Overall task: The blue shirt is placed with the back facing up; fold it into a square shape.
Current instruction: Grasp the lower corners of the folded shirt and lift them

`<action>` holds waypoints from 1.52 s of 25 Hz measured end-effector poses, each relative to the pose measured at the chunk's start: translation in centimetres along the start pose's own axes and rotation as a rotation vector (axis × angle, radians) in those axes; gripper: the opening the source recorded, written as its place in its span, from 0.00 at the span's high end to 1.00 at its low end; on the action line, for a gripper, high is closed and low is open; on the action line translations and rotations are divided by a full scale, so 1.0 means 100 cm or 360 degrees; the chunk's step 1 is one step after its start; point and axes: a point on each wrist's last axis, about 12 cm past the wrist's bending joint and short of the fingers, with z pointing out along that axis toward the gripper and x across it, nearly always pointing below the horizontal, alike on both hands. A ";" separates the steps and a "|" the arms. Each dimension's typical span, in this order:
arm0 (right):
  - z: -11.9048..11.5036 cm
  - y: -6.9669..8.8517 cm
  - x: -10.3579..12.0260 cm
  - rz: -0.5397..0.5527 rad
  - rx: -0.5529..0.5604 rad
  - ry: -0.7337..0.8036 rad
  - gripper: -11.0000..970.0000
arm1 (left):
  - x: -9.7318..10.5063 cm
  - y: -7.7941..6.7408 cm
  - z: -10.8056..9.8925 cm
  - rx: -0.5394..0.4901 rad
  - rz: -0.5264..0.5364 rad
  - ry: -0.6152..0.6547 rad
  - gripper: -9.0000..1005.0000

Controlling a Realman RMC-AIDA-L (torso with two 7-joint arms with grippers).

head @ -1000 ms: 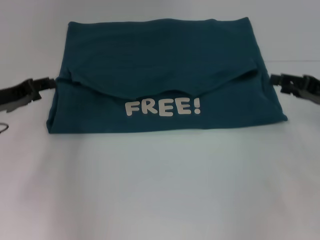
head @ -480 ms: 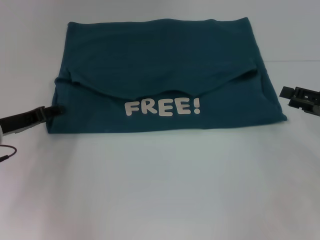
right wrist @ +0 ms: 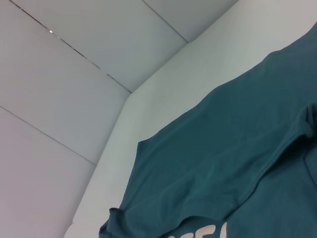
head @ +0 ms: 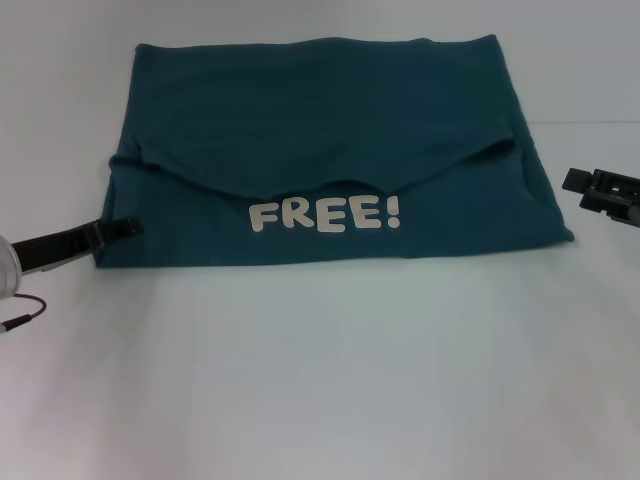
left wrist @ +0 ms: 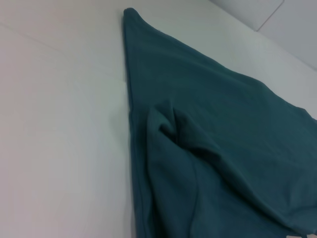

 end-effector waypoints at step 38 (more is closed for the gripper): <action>-0.005 -0.003 0.000 0.0033 -0.0007 -0.0034 0.30 | 0.000 -0.009 0.009 -0.0007 0.0050 0.0024 0.36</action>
